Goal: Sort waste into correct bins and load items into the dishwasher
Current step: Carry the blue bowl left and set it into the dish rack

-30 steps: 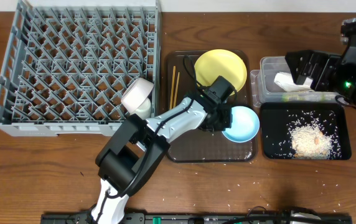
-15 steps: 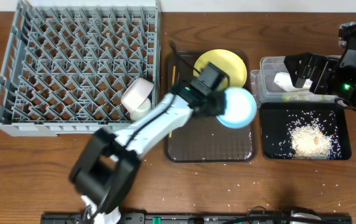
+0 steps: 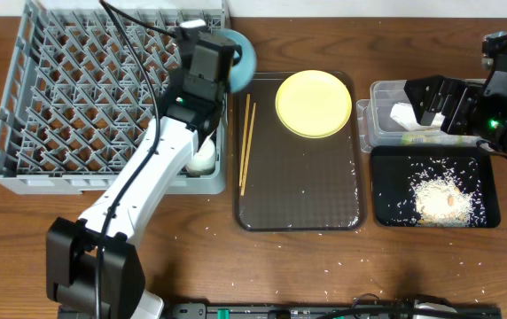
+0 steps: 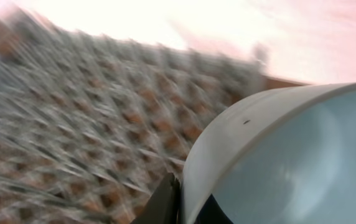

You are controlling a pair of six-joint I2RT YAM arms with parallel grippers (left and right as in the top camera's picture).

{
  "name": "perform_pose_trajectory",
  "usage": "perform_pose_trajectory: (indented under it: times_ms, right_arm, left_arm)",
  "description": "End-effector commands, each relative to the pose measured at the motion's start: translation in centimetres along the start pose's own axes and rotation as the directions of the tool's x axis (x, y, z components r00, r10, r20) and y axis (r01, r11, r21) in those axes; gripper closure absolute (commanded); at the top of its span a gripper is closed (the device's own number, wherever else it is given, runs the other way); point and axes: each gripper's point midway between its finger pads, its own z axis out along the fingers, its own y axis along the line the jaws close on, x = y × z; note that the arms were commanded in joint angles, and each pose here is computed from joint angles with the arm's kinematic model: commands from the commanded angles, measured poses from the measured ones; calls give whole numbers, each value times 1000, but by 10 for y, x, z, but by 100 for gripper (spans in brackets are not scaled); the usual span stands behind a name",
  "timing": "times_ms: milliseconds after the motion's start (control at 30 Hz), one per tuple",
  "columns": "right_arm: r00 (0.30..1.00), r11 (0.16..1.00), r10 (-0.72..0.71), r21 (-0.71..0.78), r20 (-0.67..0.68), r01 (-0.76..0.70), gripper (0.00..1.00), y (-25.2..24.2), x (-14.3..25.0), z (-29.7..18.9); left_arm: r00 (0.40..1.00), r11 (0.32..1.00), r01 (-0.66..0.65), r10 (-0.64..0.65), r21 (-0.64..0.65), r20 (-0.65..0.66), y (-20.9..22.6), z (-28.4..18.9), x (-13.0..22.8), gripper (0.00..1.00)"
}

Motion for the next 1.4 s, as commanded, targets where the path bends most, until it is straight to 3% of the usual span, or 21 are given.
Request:
perform_pose_trajectory:
  times_ms: [0,333,633,1100,1367]
  right_arm:
    - [1000,1000,12,-1,13,-12,1,0,-4,-4]
    - [1000,1000,12,-1,13,-12,1,0,-4,-4]
    - [1000,1000,12,-1,13,-12,1,0,-4,-4]
    - [1000,1000,12,-1,13,-12,1,0,-4,-4]
    - [1000,1000,12,-1,13,-12,1,0,-4,-4]
  left_arm:
    - [984,942,-130,161,-308,75,52,3,-25,93]
    - [922,748,-295,386,-595,27,83,35,-39,93]
    - [849,610,-450,519,-652,-100,75,69,-17,93]
    - [792,574,-553,586,-604,-169,49,92,22,93]
    - [781,570,-565,603,-597,-163,35,88,27,92]
